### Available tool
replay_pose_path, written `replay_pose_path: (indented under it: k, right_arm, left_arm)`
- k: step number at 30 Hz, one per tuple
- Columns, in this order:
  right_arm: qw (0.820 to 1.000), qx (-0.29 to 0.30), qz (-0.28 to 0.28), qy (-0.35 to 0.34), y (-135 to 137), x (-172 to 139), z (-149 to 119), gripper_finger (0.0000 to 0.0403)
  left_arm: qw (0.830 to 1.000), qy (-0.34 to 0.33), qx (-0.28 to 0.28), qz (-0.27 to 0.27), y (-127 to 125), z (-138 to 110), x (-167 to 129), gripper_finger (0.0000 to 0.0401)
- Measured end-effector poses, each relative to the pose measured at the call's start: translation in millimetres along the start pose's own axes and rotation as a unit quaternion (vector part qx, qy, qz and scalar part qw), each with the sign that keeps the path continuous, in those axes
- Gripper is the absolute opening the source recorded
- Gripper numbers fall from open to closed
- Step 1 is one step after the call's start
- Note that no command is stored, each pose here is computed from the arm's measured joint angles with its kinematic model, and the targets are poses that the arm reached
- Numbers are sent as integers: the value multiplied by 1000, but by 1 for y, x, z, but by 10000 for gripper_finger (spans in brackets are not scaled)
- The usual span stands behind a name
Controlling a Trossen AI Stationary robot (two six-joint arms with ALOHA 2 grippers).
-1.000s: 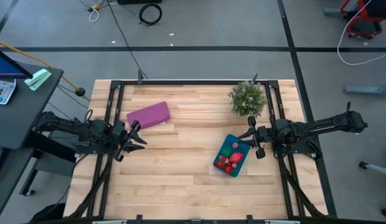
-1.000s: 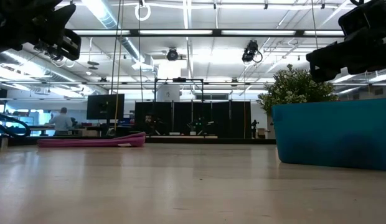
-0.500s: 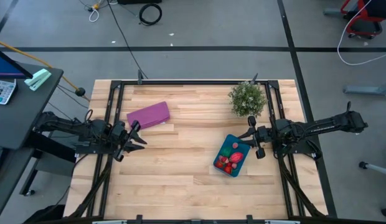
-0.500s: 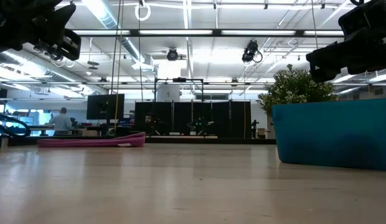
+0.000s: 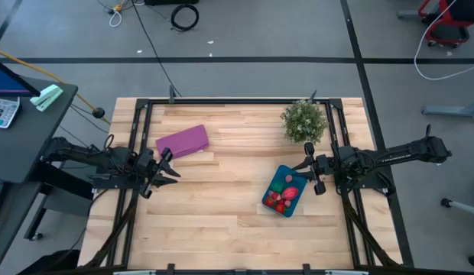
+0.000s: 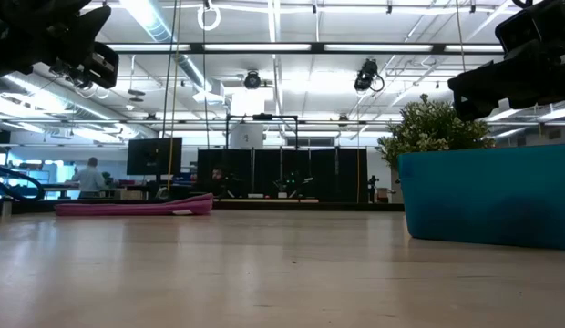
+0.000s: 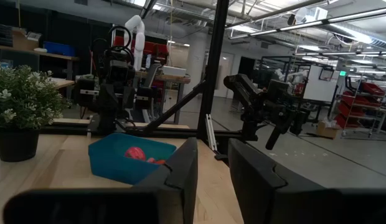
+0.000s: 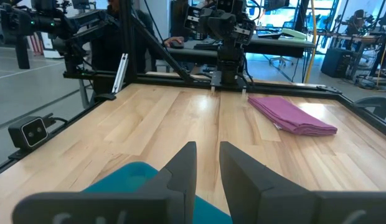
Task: Pick and placing Produce into tupperware
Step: Return to Home Position
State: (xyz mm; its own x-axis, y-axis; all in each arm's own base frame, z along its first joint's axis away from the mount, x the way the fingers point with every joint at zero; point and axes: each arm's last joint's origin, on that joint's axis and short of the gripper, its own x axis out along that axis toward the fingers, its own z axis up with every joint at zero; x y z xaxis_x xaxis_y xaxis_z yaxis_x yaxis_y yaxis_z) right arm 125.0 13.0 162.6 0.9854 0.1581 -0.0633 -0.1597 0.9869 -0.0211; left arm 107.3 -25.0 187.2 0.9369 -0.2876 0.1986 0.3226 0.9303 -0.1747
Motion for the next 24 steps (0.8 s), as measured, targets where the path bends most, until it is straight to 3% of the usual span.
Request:
replay_pose_path:
  k: [24]
  right_arm:
    - [1000, 0, 0, 0, 0, 0, 0, 77]
  left_arm:
    - [1000, 0, 0, 0, 0, 0, 0, 98]
